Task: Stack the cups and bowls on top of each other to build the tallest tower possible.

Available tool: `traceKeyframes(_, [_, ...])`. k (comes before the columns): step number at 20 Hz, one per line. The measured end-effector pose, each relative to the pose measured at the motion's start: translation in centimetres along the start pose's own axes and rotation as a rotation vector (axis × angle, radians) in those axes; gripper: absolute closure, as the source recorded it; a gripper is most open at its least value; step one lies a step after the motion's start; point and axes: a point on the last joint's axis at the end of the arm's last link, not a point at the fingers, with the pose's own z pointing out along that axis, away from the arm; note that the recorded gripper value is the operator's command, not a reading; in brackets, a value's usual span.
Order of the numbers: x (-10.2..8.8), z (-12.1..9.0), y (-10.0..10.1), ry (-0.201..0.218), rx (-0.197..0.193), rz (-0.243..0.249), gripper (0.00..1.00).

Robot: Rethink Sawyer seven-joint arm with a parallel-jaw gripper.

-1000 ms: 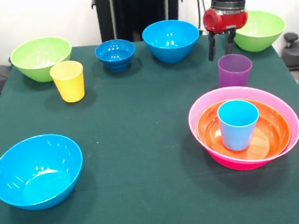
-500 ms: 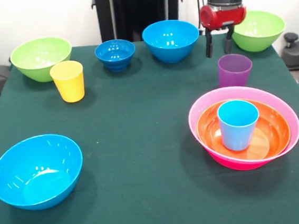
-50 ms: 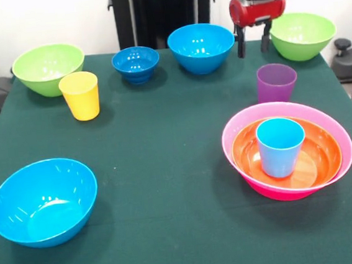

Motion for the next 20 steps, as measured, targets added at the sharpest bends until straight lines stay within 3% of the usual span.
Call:
traceKeyframes(8, [0.6,-1.8,2.3,0.045,-0.071,-0.023,0.00])
traceKeyframes(13, [0.4,-2.3,4.1,0.038,-0.104,-0.056,0.00])
traceKeyframes(20, [0.3,-2.3,5.0,0.035,-0.119,-0.070,0.00])
